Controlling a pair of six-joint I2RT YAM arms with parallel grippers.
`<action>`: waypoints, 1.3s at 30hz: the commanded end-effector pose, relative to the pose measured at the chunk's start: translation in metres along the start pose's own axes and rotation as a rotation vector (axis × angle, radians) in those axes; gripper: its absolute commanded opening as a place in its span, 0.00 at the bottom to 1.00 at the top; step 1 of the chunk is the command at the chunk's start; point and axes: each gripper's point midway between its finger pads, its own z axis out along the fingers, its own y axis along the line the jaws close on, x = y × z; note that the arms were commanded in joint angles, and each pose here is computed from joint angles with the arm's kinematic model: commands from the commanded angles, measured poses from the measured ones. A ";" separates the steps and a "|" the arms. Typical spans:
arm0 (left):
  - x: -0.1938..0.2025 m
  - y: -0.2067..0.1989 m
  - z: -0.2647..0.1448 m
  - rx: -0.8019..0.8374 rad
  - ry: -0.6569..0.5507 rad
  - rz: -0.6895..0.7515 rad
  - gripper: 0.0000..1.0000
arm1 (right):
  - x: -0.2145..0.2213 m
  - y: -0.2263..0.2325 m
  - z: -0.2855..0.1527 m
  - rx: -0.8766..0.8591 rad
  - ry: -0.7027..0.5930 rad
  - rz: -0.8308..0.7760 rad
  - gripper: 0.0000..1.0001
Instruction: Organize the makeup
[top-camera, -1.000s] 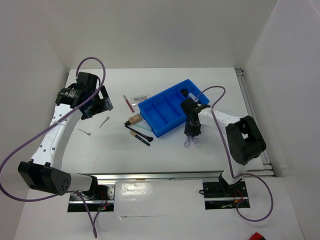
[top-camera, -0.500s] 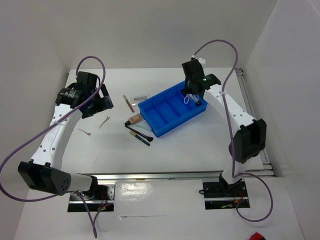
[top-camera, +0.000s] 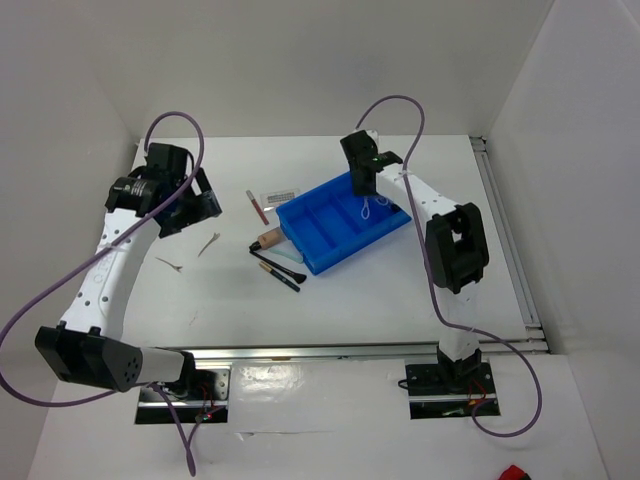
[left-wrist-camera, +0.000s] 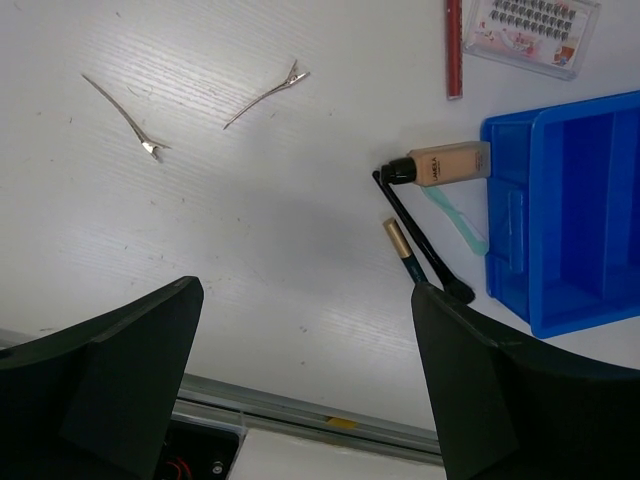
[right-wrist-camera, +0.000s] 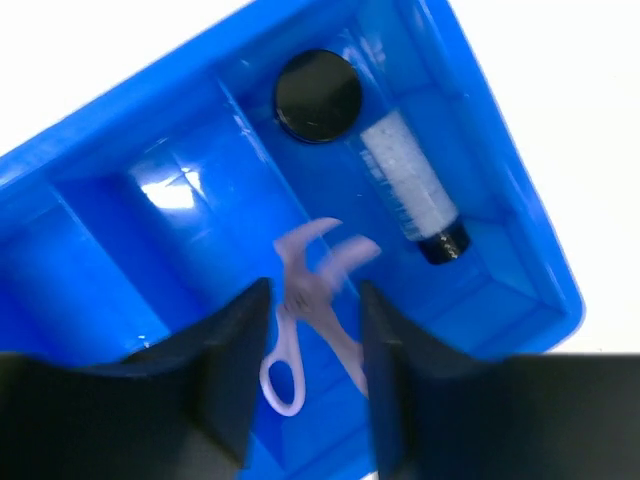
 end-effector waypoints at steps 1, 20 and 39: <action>-0.006 0.000 -0.008 0.018 -0.019 -0.013 1.00 | -0.017 0.012 0.000 -0.053 -0.056 0.014 0.51; -0.015 0.080 0.034 -0.219 0.152 -0.099 0.80 | -0.083 0.036 -0.106 -0.273 -0.244 0.129 0.37; 0.021 0.034 0.169 -0.219 0.351 0.121 0.86 | -0.033 0.069 -0.119 -0.360 -0.109 0.035 0.40</action>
